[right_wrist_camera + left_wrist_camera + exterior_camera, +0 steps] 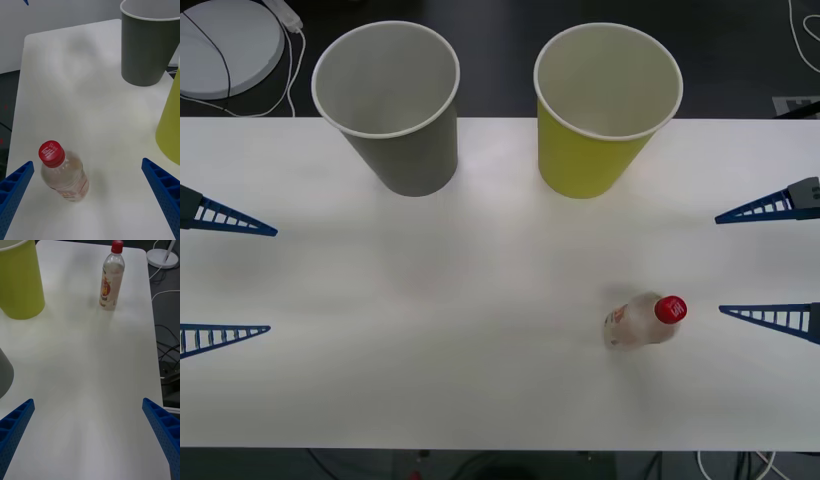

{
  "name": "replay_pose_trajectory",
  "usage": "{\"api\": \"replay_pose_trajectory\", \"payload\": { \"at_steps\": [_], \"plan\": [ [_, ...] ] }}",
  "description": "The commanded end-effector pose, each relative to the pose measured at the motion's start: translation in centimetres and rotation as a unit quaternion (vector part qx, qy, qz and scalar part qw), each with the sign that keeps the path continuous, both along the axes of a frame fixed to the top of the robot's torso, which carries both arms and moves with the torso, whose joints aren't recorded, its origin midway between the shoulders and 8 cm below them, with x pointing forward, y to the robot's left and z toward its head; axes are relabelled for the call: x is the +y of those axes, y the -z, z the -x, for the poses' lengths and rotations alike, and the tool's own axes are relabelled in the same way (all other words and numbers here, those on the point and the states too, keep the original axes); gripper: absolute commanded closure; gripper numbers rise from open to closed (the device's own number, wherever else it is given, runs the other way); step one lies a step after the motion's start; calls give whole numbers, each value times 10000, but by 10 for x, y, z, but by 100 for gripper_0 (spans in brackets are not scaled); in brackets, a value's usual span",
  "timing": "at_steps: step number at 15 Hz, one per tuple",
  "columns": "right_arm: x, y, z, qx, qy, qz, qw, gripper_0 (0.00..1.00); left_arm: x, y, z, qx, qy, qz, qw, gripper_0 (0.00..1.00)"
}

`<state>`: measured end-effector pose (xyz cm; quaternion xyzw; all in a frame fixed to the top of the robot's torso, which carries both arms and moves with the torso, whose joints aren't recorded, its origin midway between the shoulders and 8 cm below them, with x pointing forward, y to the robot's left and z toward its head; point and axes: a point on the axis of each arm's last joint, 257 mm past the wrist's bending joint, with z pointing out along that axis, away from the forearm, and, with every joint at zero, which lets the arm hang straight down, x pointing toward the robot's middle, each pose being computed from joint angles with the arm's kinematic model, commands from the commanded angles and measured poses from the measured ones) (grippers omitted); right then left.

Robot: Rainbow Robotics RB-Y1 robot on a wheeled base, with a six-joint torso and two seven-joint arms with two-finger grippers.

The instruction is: Put the can into the green bin and the plastic bottle into the gray bin

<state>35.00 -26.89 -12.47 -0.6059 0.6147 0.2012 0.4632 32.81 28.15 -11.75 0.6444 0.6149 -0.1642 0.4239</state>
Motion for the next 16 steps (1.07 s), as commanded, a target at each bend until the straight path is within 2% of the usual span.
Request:
{"api": "replay_pose_trajectory", "payload": {
  "at_steps": [1,3,5,8,9,13,16],
  "plan": [
    [-12,-6,3,-394,-124,9,9991,0,0,0,0,-1,-1,0,10000,0],
    [-22,-8,4,-694,-178,85,9974,0,0,0,0,-1,-1,0,10000,0],
    [-32,-9,6,-886,-156,66,9959,0,0,0,0,-1,-1,0,10000,0],
    [-51,-4,7,-1034,1,-20,9946,0,0,0,0,-1,-1,0,10000,0],
    [-59,0,5,-1043,80,-1,9945,0,0,0,0,-1,-1,0,10000,0],
    [-82,16,10,-782,441,-90,9959,0,0,0,0,-1,-1,0,10000,0],
    [-96,28,15,-653,673,-164,9955,0,0,0,0,-1,-1,0,10000,0]
  ]
}}
